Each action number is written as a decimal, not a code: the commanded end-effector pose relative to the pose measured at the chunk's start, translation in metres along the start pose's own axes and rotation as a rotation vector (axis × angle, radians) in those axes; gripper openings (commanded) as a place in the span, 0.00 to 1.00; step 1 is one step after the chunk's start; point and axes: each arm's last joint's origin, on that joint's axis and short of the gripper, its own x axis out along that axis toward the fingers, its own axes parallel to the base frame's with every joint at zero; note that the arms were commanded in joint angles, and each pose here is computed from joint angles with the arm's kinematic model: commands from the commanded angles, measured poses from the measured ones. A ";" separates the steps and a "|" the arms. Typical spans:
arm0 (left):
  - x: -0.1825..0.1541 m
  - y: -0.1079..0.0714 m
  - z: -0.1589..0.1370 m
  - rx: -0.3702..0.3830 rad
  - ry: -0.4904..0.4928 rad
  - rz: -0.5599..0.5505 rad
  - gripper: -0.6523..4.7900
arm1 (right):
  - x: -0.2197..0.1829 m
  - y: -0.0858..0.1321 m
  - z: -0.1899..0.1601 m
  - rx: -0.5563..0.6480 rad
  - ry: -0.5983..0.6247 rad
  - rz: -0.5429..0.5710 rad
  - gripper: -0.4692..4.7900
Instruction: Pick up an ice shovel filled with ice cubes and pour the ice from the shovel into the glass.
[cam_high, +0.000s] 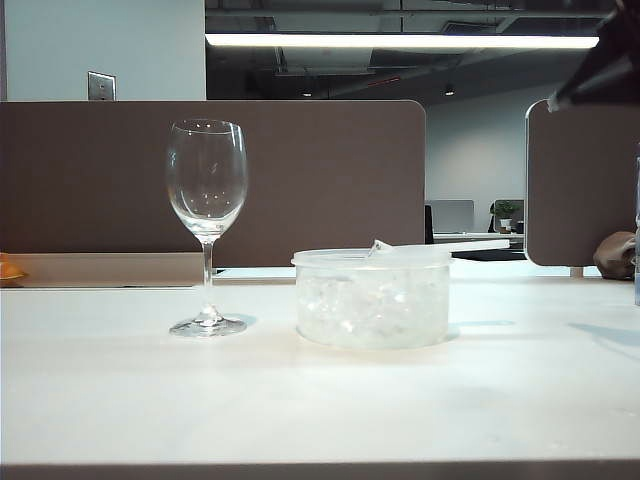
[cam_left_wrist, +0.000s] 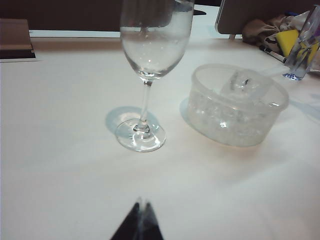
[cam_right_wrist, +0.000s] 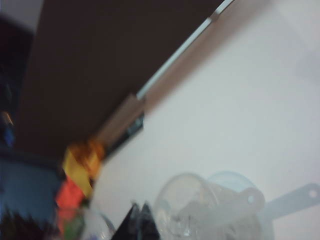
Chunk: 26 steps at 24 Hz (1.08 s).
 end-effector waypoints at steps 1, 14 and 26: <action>0.000 0.000 0.000 0.004 0.000 -0.009 0.11 | 0.002 -0.011 -0.004 0.212 -0.134 0.076 0.09; 0.000 0.000 0.000 0.004 0.000 -0.008 0.11 | -0.025 -0.076 -0.090 0.430 -0.263 0.089 0.09; 0.000 0.000 0.000 0.003 0.000 -0.005 0.11 | -0.009 -0.072 -0.102 0.404 -0.369 0.018 0.15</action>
